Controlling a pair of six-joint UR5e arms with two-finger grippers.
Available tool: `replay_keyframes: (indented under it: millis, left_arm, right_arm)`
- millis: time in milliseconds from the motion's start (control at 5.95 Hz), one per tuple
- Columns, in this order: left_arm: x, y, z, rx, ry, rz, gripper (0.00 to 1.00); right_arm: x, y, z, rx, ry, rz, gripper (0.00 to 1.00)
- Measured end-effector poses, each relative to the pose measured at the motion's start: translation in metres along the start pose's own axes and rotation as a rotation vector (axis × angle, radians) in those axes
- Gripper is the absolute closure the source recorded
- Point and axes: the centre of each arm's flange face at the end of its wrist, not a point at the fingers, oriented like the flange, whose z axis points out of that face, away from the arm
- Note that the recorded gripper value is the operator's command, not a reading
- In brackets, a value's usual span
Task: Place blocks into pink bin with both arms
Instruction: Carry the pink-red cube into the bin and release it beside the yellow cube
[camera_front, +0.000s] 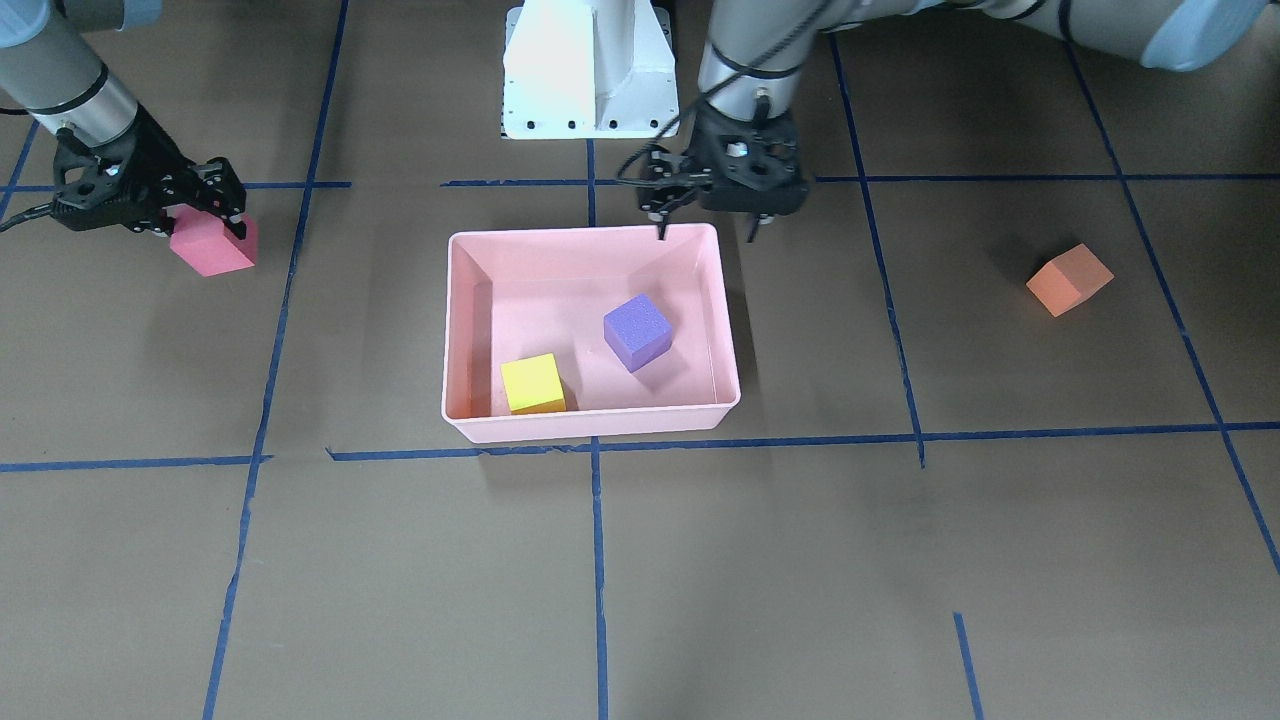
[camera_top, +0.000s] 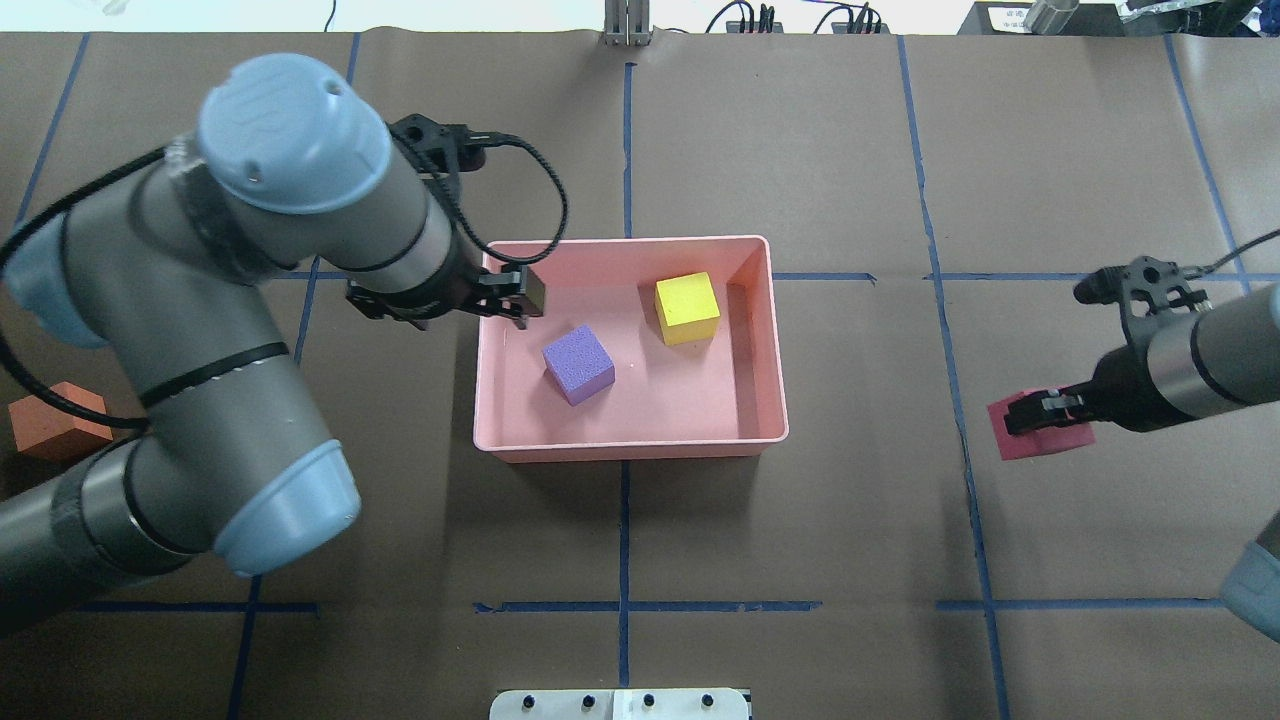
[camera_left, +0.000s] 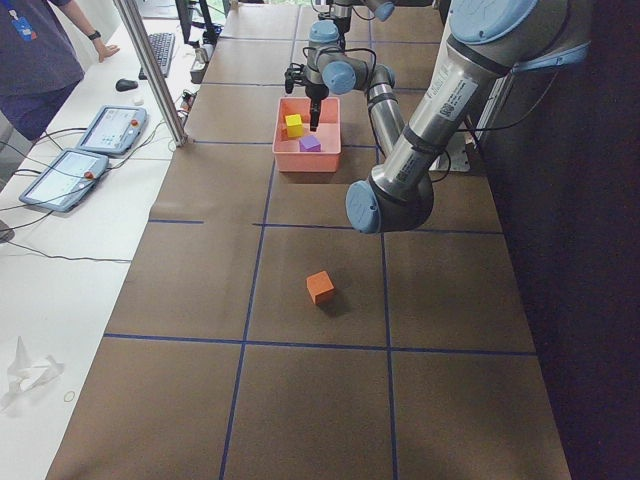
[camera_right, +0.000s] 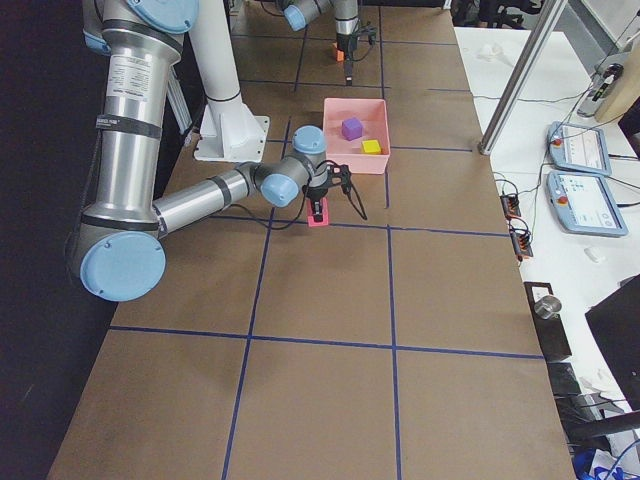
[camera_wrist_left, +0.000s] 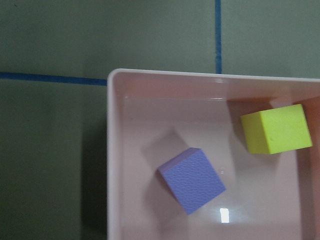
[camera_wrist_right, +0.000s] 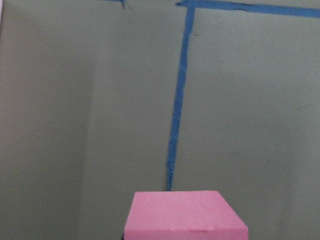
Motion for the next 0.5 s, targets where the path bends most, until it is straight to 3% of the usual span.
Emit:
replay_keyframes:
  millis: [504]
  left_arm:
    - [-0.182,-0.035,-0.013,-0.070,-0.069,0.278,0.00]
  right_arm:
    - [-0.176,-0.070,-0.056,-0.016,0.011,0.146,0.65]
